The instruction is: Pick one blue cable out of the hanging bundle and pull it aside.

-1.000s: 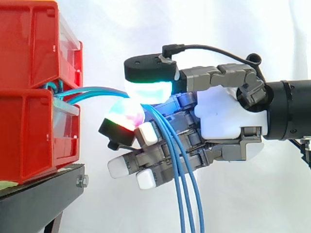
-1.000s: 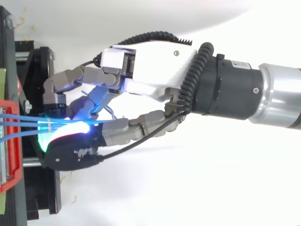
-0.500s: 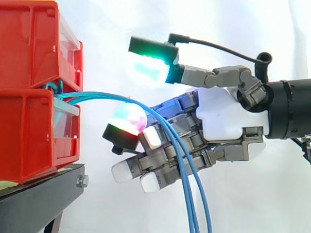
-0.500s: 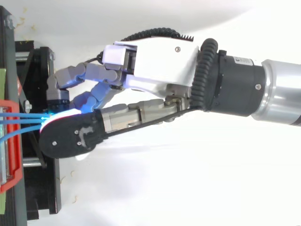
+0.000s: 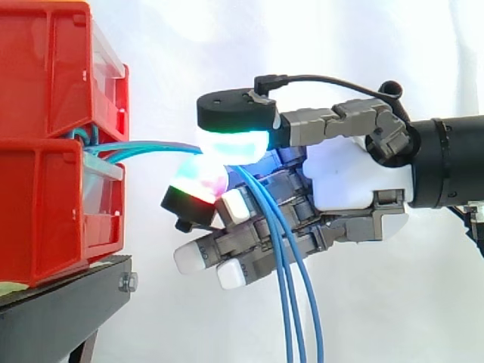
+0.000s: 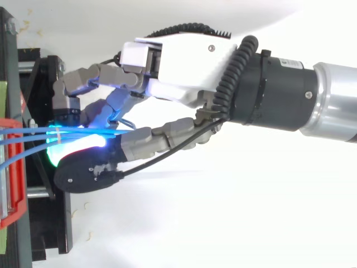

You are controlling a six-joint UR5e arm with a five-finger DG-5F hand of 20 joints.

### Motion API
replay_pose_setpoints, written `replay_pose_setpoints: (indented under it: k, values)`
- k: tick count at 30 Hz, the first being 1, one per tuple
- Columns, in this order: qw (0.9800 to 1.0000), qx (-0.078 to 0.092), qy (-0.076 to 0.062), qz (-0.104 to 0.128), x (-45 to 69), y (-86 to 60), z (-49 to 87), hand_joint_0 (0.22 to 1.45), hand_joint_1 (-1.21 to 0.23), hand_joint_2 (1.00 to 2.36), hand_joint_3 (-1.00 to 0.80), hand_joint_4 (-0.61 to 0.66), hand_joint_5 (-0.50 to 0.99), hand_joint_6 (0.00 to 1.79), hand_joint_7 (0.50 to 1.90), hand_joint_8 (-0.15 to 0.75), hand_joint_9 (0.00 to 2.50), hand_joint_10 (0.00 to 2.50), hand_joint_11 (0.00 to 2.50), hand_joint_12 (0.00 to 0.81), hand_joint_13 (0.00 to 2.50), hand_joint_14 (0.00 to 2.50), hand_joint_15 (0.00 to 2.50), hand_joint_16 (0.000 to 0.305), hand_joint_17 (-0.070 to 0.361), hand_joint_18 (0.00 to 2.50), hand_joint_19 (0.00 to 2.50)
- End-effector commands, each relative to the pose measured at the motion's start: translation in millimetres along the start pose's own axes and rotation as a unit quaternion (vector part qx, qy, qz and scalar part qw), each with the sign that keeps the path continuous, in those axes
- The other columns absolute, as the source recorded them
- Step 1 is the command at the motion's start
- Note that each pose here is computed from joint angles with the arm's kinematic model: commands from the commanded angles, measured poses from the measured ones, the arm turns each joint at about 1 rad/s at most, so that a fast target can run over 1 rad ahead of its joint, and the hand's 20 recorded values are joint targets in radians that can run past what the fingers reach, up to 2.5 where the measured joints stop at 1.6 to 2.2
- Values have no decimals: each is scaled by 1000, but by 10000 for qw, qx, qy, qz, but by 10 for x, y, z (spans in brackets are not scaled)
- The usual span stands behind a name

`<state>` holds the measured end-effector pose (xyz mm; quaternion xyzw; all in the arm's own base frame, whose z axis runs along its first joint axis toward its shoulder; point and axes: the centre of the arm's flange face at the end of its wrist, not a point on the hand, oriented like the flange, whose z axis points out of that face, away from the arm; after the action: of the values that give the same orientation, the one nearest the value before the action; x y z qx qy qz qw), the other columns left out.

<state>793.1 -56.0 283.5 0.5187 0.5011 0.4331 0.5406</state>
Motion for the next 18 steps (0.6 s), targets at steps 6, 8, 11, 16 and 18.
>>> replay_pose_setpoints:
  k: [6, 8, 11, 16, 18]
  values:
    - [10000, 6, 7, -96, -50, 63, -10, 521, -476, 1000, -500, 316, -138, 892, 1505, 336, 825, 13, 629, 426, 571, 13, 377, 56, 127, 506, 509]
    - [9999, 13, 8, -136, -56, 92, -23, 577, -372, 1015, -272, 293, -128, 885, 1530, 323, 836, 16, 627, 412, 555, 13, 385, 54, 120, 446, 545]
    - [9998, 52, -4, -206, -98, 174, -65, 558, -417, 1010, -54, 277, -125, 885, 1444, 379, 862, 12, 613, 477, 600, 11, 372, 66, 149, 534, 499]
    - [9995, 71, -40, -302, -130, 241, -97, 582, -681, 1019, 190, 305, -157, 908, 1493, 398, 840, 12, 726, 495, 595, 11, 370, 70, 157, 574, 471]
    - [9995, 56, -41, -306, -133, 264, -102, 595, -721, 1083, 235, 261, -157, 915, 1518, 397, 876, 9, 830, 488, 595, 11, 370, 68, 153, 586, 464]
